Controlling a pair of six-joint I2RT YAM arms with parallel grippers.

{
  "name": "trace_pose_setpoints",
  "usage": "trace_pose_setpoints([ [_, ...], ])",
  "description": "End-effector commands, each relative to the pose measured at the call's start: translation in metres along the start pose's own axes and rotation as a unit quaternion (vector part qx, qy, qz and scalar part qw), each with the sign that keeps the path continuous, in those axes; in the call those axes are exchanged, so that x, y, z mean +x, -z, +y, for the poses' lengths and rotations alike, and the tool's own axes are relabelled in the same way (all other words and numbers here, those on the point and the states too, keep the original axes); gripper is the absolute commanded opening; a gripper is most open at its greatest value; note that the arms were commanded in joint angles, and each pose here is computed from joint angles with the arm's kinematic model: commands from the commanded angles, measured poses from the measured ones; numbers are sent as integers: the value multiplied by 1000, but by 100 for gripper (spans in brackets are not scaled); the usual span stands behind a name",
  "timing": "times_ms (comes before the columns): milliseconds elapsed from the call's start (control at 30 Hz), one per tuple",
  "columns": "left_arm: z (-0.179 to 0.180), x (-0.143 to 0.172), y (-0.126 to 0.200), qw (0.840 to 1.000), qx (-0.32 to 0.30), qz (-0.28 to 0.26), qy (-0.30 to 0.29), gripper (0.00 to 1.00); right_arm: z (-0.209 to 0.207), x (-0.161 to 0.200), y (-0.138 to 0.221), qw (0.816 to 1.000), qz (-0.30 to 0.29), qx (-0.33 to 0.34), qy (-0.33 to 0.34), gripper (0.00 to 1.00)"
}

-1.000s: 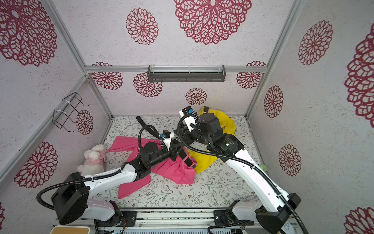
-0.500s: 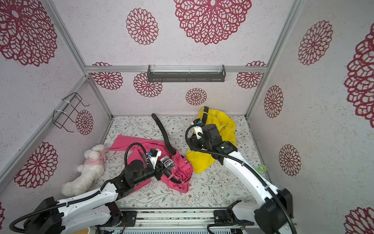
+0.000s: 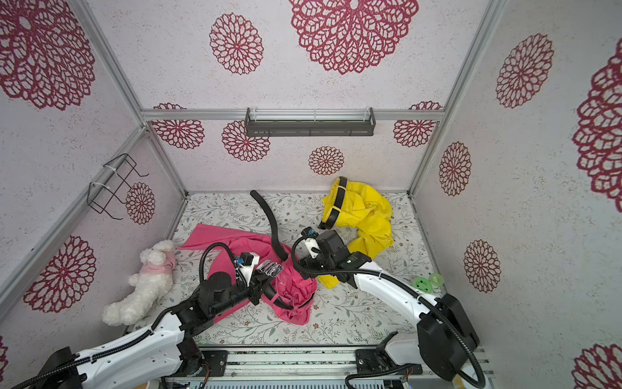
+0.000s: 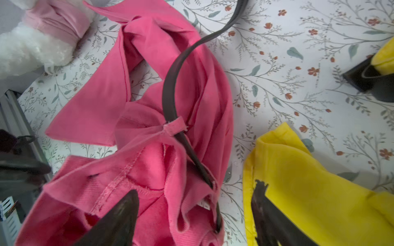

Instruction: Remove the belt from the trousers

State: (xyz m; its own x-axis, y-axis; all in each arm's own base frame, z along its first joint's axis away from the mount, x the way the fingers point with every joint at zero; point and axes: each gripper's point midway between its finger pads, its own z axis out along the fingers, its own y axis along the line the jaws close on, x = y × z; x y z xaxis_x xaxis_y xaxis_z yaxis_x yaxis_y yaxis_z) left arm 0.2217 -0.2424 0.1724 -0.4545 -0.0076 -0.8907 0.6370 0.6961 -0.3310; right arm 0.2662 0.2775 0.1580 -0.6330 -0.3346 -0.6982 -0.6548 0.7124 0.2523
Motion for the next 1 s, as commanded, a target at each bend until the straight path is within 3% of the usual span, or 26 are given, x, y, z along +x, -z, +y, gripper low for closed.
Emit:
trace_pose_setpoints([
  [0,3,-7,5,1000,-13,-5,-9,0,-1,15,-13,1000,25,6,-13,84],
  [200,9,-27,16,999,-28,-28,-23,0,-11,54,-64,995,94,30,-18,84],
  [300,9,-48,27,998,-34,-52,-31,0,-46,53,-82,986,104,128,-29,82],
  [400,5,-86,51,993,-42,-96,-50,0,-102,35,-72,960,100,255,-51,80],
  [567,-10,-155,108,979,-59,-163,-107,0,-165,-5,-18,928,84,357,-71,77],
  [700,-21,-188,138,968,-69,-185,-152,0,-204,-21,39,891,89,441,-60,77],
  [967,-27,-224,171,948,-101,-222,-204,0,-284,8,164,811,85,556,-164,78],
])
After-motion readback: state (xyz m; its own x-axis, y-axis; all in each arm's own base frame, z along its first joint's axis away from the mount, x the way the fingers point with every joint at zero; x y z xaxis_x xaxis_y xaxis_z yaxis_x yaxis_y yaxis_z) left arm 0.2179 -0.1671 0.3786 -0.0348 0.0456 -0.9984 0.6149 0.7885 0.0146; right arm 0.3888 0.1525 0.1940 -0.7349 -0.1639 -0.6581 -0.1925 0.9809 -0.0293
